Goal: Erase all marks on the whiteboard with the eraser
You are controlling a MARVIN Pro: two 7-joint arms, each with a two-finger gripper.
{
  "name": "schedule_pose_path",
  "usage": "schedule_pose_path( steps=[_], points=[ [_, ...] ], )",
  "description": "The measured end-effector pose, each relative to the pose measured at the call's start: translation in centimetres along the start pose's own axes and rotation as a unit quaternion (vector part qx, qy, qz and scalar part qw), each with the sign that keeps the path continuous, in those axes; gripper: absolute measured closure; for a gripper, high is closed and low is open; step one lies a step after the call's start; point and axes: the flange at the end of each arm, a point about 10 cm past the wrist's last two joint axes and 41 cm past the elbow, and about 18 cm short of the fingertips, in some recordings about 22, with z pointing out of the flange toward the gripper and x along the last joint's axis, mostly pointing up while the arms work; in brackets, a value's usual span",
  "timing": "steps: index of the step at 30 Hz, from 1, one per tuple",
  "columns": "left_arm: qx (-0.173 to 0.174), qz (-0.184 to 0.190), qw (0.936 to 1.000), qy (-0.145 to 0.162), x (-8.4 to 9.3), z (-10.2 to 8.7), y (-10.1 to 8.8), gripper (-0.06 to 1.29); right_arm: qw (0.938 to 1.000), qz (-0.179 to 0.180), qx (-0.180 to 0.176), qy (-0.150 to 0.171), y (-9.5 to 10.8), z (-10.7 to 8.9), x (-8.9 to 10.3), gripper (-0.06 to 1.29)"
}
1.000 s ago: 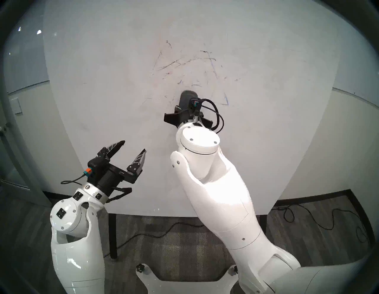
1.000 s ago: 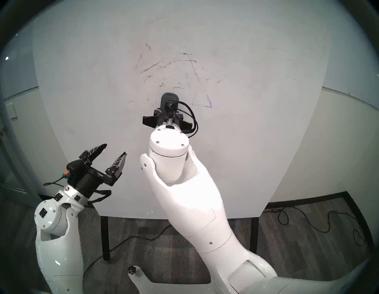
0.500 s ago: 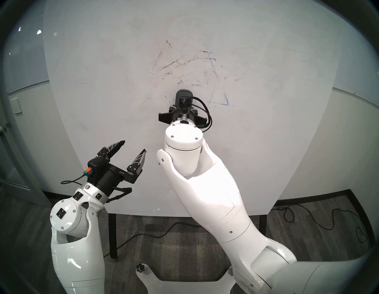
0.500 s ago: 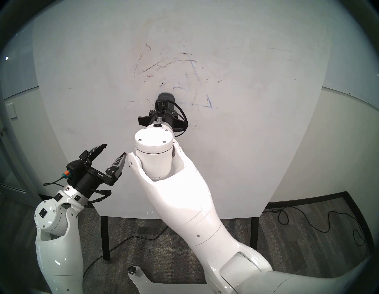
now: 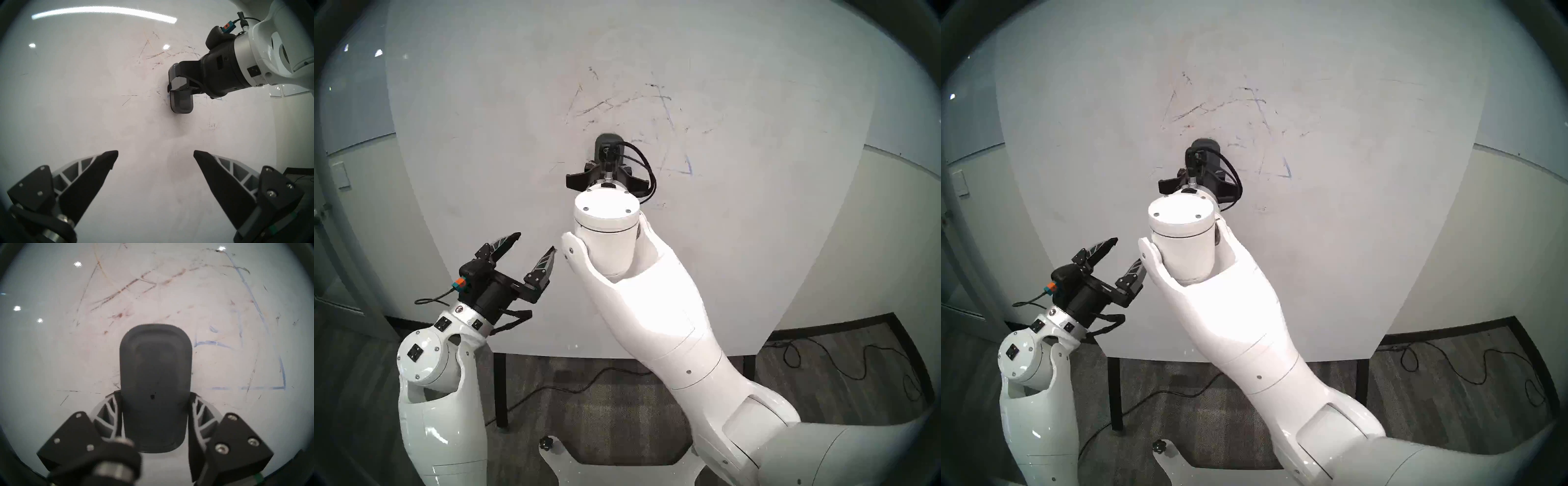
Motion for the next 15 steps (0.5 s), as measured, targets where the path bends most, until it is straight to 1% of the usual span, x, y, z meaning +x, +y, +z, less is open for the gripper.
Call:
schedule_pose_path(
  steps=[6, 9, 12, 15],
  points=[
    [0.000, 0.000, 1.0000, 0.000, 0.0, 0.0, 0.0, 0.03, 1.0000, -0.006, 0.001, 0.000, -0.4, 0.1, 0.0, 0.68],
    [0.000, 0.000, 1.0000, 0.000, 0.0, 0.0, 0.0, 0.03, 0.9999, -0.012, -0.008, 0.000, -0.5, 0.6, -0.3, 0.68],
    [0.000, 0.000, 1.0000, 0.000, 0.0, 0.0, 0.0, 0.03, 0.9994, -0.020, -0.027, -0.008, 0.1, 1.7, -1.1, 0.68],
    [0.000, 0.000, 1.0000, 0.000, 0.0, 0.0, 0.0, 0.03, 0.9992, -0.021, -0.034, -0.009, 0.4, 2.1, -1.3, 0.68]
  ],
)
